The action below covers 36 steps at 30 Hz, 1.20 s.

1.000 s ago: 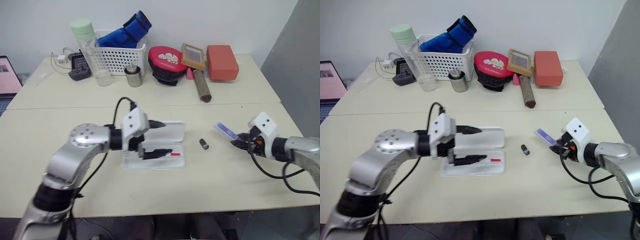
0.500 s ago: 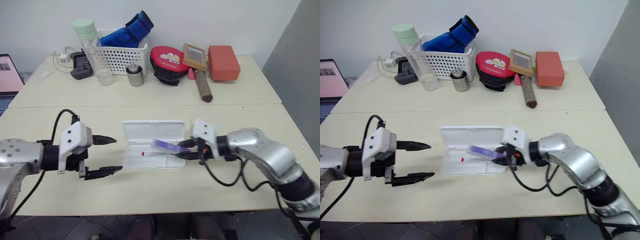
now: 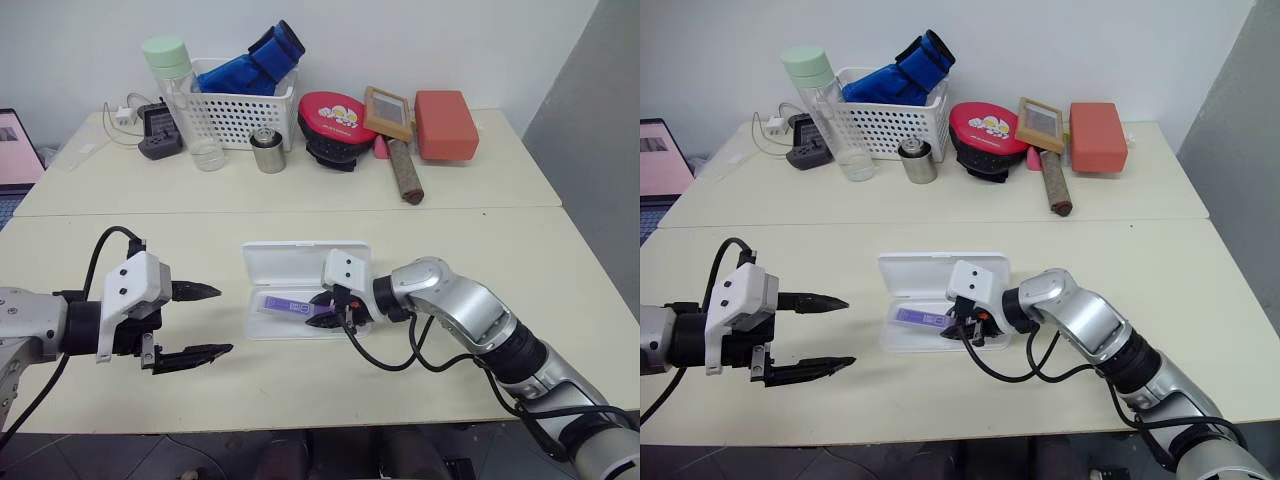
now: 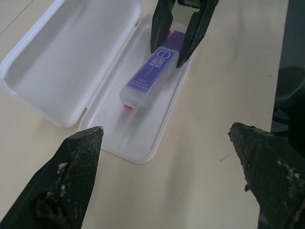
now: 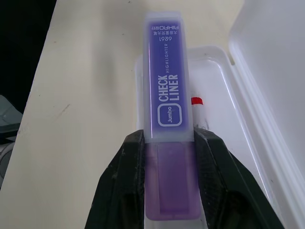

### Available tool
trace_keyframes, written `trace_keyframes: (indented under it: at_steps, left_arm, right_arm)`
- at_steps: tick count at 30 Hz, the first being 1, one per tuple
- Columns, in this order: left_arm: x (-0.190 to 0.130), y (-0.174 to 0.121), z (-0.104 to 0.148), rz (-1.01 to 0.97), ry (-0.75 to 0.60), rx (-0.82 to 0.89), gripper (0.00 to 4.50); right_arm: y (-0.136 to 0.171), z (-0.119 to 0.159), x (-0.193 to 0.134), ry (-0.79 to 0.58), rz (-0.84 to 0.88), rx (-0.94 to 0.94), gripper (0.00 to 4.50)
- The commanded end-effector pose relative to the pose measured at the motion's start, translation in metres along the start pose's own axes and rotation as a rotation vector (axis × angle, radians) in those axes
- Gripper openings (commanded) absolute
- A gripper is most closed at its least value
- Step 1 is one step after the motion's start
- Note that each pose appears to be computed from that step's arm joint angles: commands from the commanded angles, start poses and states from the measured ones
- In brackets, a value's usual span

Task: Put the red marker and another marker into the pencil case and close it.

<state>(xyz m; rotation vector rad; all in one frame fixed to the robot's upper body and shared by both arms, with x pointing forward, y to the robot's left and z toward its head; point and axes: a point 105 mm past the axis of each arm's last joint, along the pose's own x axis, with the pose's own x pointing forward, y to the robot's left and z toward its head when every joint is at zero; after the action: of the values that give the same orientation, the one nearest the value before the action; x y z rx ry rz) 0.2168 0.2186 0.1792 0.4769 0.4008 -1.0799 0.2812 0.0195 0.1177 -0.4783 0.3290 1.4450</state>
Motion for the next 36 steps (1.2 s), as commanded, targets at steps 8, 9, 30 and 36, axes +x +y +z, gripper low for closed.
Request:
trace_keyframes:
  at_steps: [8, 9, 30, 36]
  left_arm:
    - [-0.004, 0.002, 0.012, 0.03, -0.009, 0.044, 4.5]
    - [-0.004, 0.002, 0.013, 0.031, -0.01, 0.044, 4.5]
    - [-0.002, 0.004, 0.012, 0.04, -0.009, 0.046, 4.5]
    - [0.001, 0.004, 0.014, 0.023, -0.022, 0.049, 4.5]
  right_arm:
    - [-0.001, -0.001, 0.016, 0.02, 0.04, -0.08, 1.08]
    - [-0.001, -0.001, 0.017, 0.022, 0.044, -0.083, 1.08]
    - [0.006, 0.012, 0.016, -0.015, 0.09, -0.1, 3.2]
    - [0.008, 0.037, -0.001, -0.111, 0.103, -0.094, 4.47]
